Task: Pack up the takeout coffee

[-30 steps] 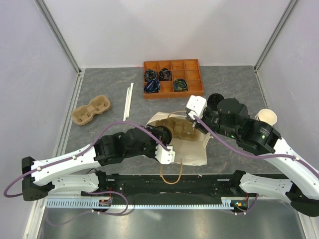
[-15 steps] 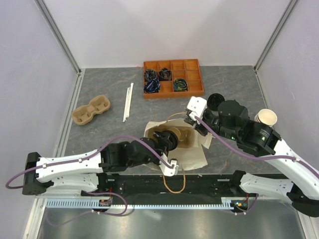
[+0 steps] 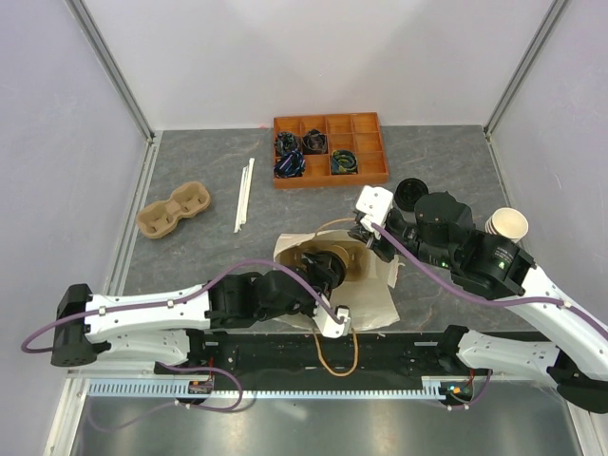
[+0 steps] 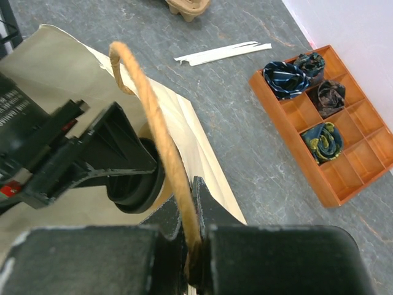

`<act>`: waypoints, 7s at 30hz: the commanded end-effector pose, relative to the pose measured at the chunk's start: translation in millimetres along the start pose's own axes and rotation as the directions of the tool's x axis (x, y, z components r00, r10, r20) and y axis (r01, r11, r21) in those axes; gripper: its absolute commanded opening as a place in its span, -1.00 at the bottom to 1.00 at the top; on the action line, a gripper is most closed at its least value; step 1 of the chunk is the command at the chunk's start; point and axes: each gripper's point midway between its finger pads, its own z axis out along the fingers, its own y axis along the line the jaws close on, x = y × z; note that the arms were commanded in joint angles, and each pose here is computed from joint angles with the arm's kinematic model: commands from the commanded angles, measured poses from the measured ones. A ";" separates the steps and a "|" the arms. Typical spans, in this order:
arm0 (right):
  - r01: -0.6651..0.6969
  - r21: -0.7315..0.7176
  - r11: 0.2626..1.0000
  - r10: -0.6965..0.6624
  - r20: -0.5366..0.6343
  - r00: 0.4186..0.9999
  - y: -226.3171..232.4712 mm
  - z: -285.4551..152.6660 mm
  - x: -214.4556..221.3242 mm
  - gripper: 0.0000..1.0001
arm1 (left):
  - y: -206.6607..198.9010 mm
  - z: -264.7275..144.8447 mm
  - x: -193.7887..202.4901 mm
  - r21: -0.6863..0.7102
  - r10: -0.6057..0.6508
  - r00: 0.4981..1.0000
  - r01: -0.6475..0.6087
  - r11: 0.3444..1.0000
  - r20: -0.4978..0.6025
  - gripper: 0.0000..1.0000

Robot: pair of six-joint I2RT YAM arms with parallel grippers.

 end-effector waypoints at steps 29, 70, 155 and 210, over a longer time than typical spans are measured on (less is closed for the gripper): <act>-0.167 -0.066 0.984 0.172 0.091 0.981 18.5 -2.3 -13.9 -1.00 | 21.0 27.8 -29.0 -0.050 -0.042 0.996 0.046 0.998 0.074 -0.52; -0.366 -0.087 0.927 0.372 0.078 0.925 20.4 2.2 -8.7 -1.00 | 16.8 65.2 -4.0 -0.042 -0.194 0.981 0.194 0.980 0.003 -0.55; -0.254 -0.001 0.967 0.252 -0.112 0.961 -29.1 21.0 23.5 0.41 | 11.6 71.7 23.5 0.071 -0.205 0.979 0.204 0.976 0.013 -0.66; -0.662 -0.074 0.746 0.642 -0.184 0.744 3.2 37.7 24.0 -1.00 | 22.5 75.9 39.0 0.002 -0.215 0.975 0.215 0.977 -0.063 -0.67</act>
